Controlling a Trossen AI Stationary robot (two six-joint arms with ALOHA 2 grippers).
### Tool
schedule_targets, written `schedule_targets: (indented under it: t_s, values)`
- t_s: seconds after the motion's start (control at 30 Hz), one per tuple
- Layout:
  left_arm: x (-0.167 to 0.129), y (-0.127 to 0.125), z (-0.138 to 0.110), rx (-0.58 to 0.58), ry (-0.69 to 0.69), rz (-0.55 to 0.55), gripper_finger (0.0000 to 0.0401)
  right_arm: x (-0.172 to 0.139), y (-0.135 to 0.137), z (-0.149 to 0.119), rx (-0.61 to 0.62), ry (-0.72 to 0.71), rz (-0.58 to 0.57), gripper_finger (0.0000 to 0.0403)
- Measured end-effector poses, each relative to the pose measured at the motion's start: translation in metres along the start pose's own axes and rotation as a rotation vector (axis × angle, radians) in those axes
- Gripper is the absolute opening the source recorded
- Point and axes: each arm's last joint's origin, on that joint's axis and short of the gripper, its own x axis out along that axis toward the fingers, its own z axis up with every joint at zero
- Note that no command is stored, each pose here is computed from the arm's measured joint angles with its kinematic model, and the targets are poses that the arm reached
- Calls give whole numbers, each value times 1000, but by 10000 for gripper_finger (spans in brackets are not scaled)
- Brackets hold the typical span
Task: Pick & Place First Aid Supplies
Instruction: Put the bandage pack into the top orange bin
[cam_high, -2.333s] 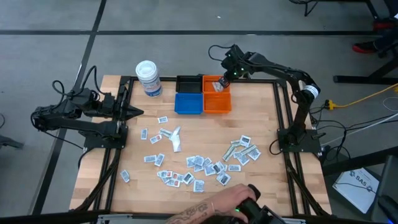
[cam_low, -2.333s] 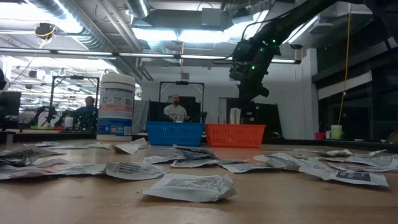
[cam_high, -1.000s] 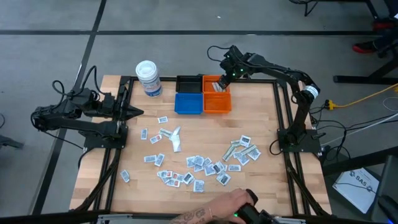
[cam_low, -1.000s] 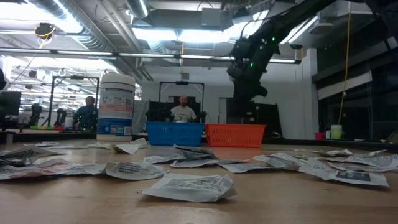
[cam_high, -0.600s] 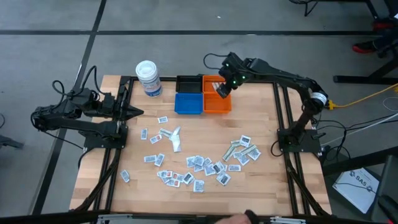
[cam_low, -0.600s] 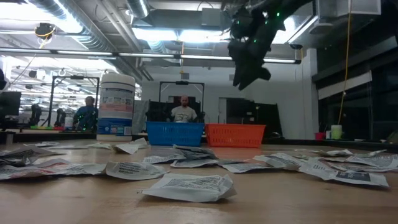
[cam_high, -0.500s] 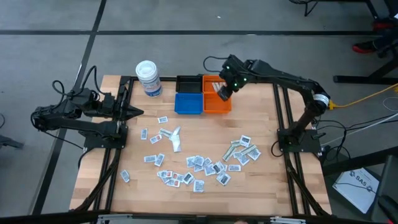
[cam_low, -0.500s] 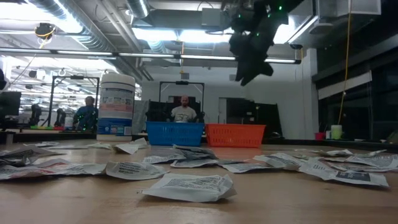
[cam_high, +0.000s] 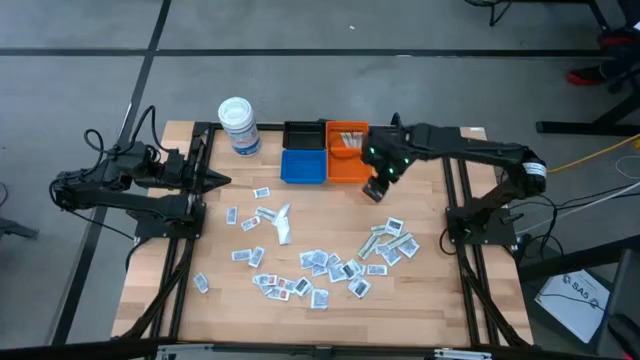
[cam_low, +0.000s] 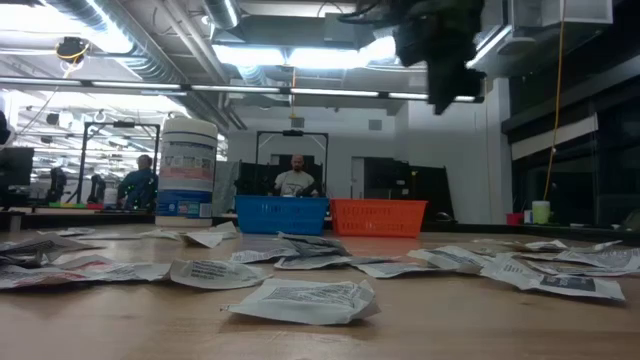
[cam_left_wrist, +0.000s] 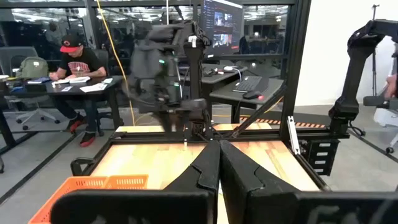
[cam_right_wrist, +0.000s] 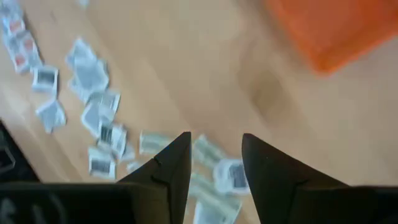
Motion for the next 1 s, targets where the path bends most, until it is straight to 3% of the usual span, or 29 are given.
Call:
schedule_targets:
  t_s: [0.23, 0.53, 1.0]
  values:
    - [0, 0, 0, 0, 0, 0, 4, 17, 10, -55, 116, 105, -12, 143]
    - [0, 0, 0, 0, 0, 0, 4, 48, -4, -112, 280, 223, -94, 143]
    - [0, 0, 0, 1, 0, 0, 4, 94, -32, -152, 476, 228, -111, 143]
